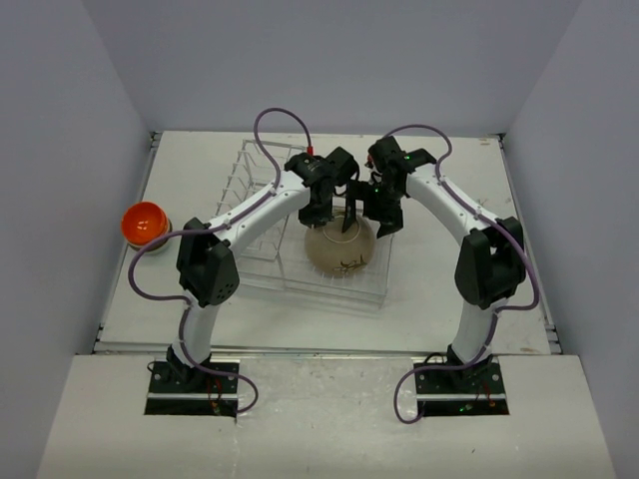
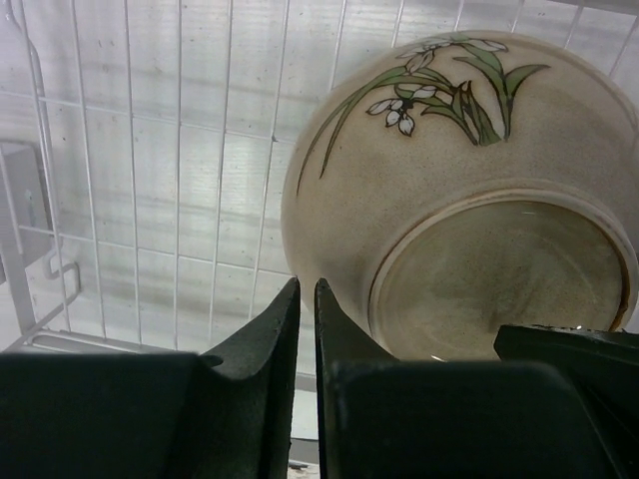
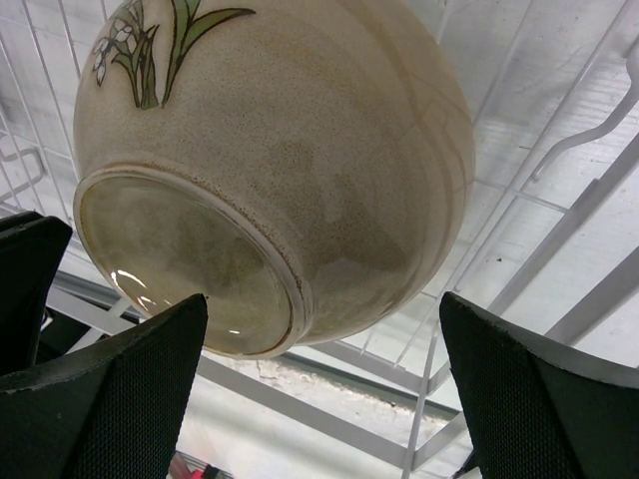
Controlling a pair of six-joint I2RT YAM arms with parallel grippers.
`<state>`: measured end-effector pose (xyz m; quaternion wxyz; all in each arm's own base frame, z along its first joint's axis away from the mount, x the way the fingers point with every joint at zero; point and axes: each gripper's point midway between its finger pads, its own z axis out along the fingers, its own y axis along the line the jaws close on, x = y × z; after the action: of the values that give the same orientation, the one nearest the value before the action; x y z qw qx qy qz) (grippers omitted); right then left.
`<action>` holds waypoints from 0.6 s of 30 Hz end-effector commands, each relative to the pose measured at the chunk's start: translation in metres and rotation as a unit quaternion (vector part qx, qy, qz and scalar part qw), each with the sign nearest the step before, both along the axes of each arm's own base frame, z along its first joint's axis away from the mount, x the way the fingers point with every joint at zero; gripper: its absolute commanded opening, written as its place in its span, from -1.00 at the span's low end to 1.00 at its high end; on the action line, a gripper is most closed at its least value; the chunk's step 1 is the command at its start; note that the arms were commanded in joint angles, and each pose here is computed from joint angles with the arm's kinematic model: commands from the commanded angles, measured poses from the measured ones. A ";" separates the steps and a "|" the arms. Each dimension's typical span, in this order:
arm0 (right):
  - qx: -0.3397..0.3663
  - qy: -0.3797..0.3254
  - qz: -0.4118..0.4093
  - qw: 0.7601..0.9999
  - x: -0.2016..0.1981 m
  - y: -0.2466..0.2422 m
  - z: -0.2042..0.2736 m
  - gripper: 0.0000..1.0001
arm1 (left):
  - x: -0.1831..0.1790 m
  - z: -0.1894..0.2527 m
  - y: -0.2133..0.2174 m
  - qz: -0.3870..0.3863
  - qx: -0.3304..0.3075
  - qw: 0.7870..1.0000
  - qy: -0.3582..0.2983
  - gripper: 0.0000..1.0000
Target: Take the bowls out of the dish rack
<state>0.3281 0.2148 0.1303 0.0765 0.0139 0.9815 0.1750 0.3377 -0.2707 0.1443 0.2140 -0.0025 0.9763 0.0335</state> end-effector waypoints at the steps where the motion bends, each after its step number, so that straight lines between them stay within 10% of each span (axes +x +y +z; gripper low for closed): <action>1: -0.019 0.000 -0.003 1.000 0.006 -0.005 -0.006 0.98 | 0.008 -0.004 0.014 0.007 0.017 1.000 -0.004 -0.80; 5: -0.021 0.005 0.001 1.000 0.004 -0.007 -0.012 0.96 | 0.007 -0.009 0.017 0.008 0.022 1.000 0.000 -0.80; 18: -0.003 -0.002 0.008 1.000 0.003 -0.002 -0.009 -0.69 | 0.000 -0.031 0.019 0.002 0.032 0.999 0.022 -0.82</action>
<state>0.3322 0.2217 0.1349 0.0799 0.0106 0.9760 0.2024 0.3463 -0.2658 0.1373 0.2378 0.0093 0.9701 0.0486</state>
